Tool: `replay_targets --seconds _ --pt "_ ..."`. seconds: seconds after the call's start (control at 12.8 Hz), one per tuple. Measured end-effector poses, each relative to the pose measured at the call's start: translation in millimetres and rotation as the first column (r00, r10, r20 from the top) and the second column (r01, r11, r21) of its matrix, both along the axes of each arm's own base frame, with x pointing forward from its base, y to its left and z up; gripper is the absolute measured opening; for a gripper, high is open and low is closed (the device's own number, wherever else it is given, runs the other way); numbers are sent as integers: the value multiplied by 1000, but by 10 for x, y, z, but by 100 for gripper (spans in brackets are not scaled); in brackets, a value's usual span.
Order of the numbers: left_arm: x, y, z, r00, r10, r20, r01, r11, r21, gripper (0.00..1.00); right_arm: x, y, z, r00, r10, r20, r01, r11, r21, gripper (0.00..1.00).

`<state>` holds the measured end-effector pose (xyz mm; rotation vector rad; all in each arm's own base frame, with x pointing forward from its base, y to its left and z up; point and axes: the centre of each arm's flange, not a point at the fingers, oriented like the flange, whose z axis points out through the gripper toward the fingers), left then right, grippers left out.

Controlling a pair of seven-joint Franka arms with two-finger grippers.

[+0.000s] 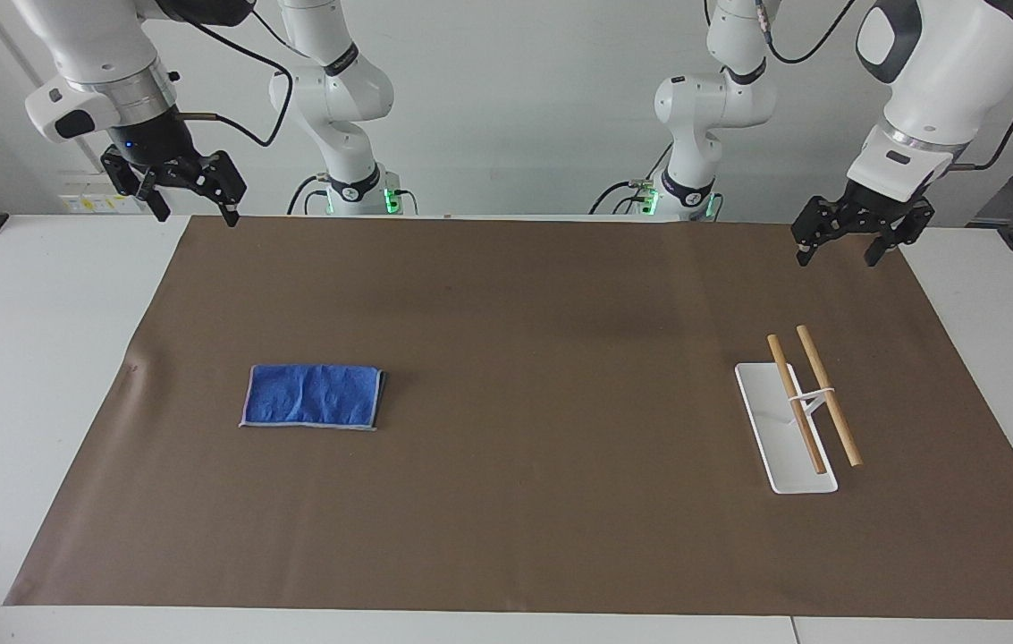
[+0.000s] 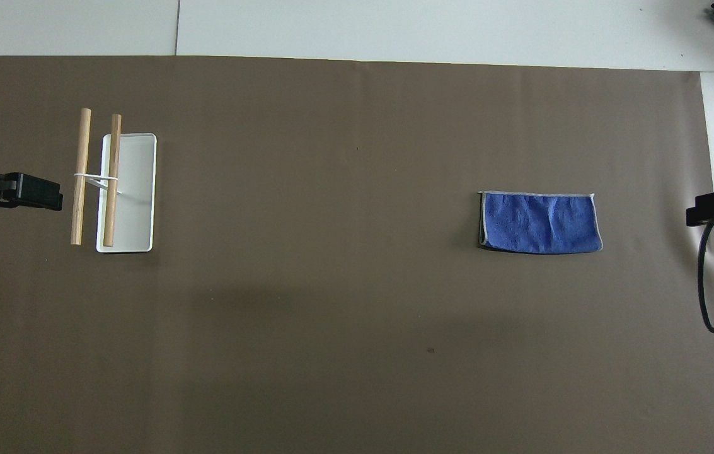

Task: Right arm passes towel to left arm to hang

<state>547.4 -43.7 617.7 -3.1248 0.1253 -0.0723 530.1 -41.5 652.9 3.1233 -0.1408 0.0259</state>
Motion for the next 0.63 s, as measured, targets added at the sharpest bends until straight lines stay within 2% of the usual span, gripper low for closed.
replay_targets --seconds 0.63 --pt "0 0 0 1000 0 0 0 1000 0 100 0 1 -15 1000 -13 -3 13 1000 0 100"
